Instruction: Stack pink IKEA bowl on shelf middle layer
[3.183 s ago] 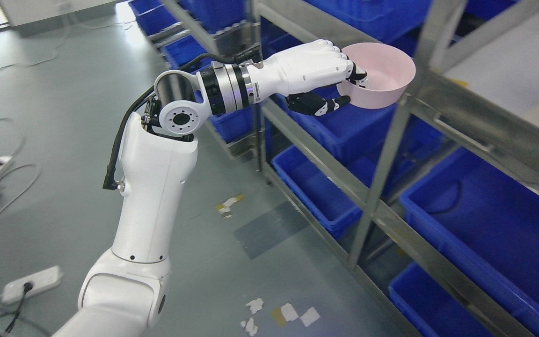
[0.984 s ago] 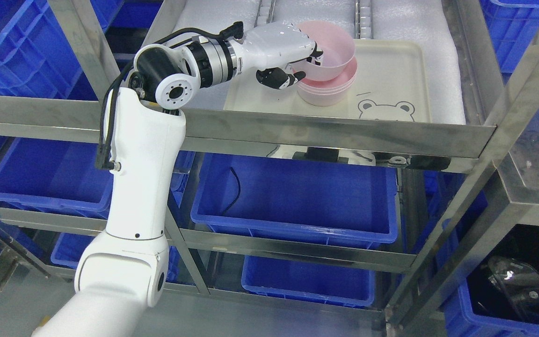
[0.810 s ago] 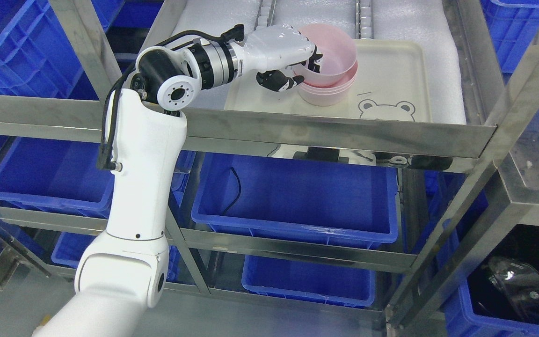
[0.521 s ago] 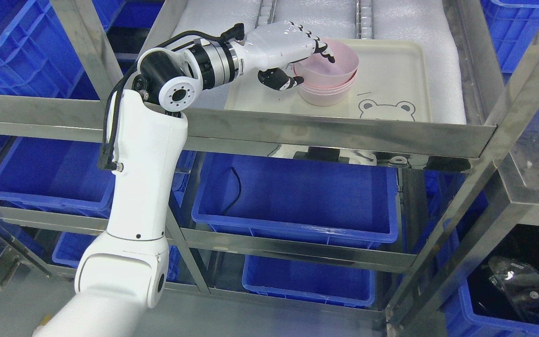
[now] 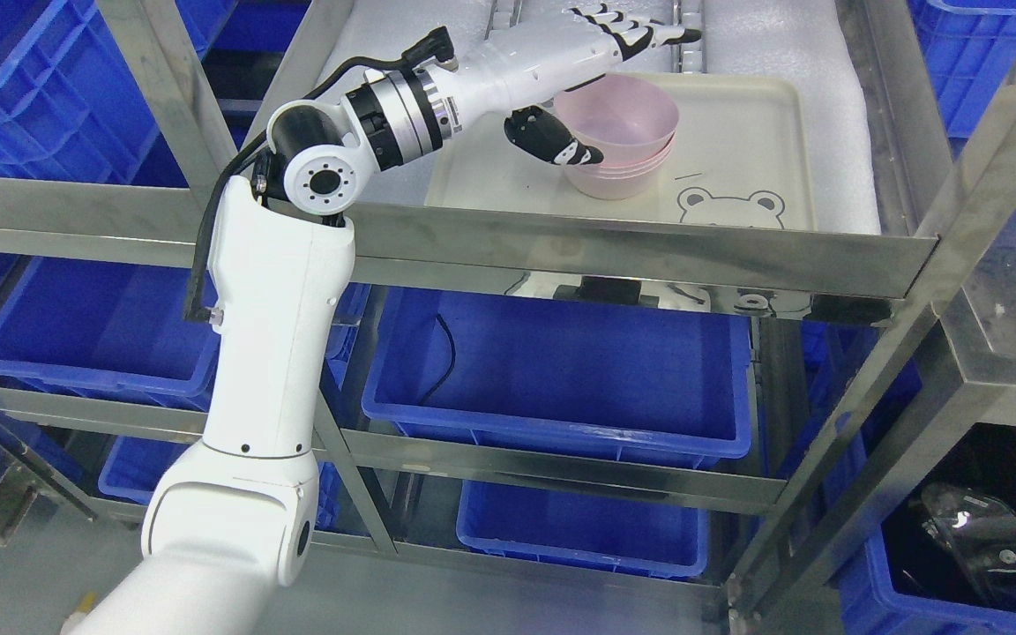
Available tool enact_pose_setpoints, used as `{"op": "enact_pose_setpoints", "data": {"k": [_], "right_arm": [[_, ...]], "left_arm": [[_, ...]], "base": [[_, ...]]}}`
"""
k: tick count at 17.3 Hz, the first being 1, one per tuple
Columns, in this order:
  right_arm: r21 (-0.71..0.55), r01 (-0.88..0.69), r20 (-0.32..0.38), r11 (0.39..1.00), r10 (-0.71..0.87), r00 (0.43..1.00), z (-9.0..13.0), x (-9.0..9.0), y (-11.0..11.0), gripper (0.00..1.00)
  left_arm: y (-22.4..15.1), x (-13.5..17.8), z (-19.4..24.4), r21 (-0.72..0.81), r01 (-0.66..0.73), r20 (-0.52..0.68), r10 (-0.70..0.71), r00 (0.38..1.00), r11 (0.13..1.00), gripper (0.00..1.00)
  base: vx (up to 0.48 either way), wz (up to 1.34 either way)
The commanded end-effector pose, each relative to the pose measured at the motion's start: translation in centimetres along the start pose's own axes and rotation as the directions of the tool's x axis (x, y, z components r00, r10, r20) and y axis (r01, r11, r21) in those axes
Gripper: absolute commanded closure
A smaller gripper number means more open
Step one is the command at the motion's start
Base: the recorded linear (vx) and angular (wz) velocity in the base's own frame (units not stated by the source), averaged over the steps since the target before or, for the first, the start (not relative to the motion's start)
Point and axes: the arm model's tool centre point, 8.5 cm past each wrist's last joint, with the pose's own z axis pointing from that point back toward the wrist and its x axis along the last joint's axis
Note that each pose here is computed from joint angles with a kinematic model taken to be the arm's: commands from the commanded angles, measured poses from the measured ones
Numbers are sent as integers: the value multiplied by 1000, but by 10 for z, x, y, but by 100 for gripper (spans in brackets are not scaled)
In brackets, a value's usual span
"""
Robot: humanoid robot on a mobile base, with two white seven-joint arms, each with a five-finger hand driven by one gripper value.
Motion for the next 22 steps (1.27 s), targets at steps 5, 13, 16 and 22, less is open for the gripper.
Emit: {"op": "enact_pose_setpoints", "data": {"k": [5, 13, 16, 22], "right_arm": [[-16, -2, -8, 1000, 2, 1000, 0, -10, -10, 0], [-16, -2, -8, 1000, 2, 1000, 0, -10, -10, 0], [-16, -2, -8, 1000, 2, 1000, 0, -10, -10, 0], [-16, -2, -8, 1000, 2, 1000, 0, -10, -10, 0]], "left_arm": [[-183, 123, 3, -155, -356, 424, 388, 818, 921, 1], [-346, 138, 118, -97, -773, 38, 779, 626, 627, 1], [-388, 98, 173, 244, -832, -146, 867, 476, 498, 0], [-366, 27, 237, 809, -488, -168, 925, 342, 327, 1]], "base": [[0, 0], [-36, -41], [-118, -138], [-85, -155]]}}
